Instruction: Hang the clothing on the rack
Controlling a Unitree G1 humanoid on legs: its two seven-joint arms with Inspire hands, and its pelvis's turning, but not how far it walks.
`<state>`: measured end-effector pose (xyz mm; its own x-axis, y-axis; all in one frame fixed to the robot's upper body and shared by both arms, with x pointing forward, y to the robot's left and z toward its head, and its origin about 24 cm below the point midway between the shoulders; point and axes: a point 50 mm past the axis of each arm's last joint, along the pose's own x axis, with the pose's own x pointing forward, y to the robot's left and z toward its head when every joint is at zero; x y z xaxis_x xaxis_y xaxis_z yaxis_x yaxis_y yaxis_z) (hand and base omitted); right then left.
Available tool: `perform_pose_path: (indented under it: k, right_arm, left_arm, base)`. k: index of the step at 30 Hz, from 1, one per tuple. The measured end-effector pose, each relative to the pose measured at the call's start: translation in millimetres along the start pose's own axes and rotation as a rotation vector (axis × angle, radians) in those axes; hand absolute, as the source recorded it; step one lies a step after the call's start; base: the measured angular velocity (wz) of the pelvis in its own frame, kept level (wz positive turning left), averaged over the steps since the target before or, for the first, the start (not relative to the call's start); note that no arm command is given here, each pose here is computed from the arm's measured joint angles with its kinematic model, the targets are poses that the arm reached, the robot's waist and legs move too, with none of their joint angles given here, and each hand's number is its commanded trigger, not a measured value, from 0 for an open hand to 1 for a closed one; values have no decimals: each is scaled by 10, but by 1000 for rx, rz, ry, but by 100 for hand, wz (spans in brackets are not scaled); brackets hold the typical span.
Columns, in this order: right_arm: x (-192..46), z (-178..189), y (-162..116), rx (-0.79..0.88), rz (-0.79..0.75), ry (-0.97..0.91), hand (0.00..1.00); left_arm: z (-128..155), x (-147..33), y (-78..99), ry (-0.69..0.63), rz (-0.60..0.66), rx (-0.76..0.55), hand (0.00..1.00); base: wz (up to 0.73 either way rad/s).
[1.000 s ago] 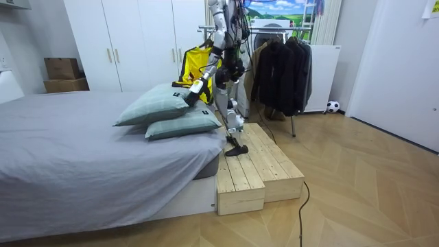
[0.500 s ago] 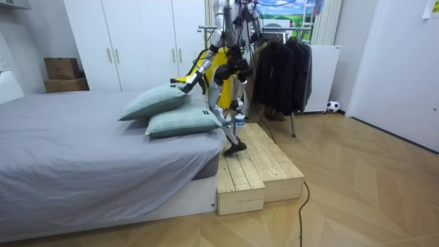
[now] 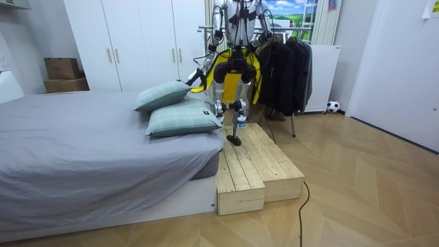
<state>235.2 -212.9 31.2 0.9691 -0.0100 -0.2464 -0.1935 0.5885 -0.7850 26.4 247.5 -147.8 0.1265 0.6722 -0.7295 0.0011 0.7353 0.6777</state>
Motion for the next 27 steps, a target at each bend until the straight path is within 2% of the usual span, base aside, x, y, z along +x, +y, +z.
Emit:
perform_pose_path:
  k: [6, 11, 27]
  right_arm:
    - [-18, 69, -114, -9, -46, -22, 100]
    - [-15, 118, -72, 8, -35, -36, 100]
    - [-51, 358, -188, 79, -41, -169, 100]
  left_arm:
    - [50, -20, -67, -37, -25, 19, 0]
    - [-57, -19, -115, 7, -55, 9, 0]
    - [-61, 27, -59, 18, -43, -52, 0]
  base:
    - [-34]
    - [-75]
    - [2]
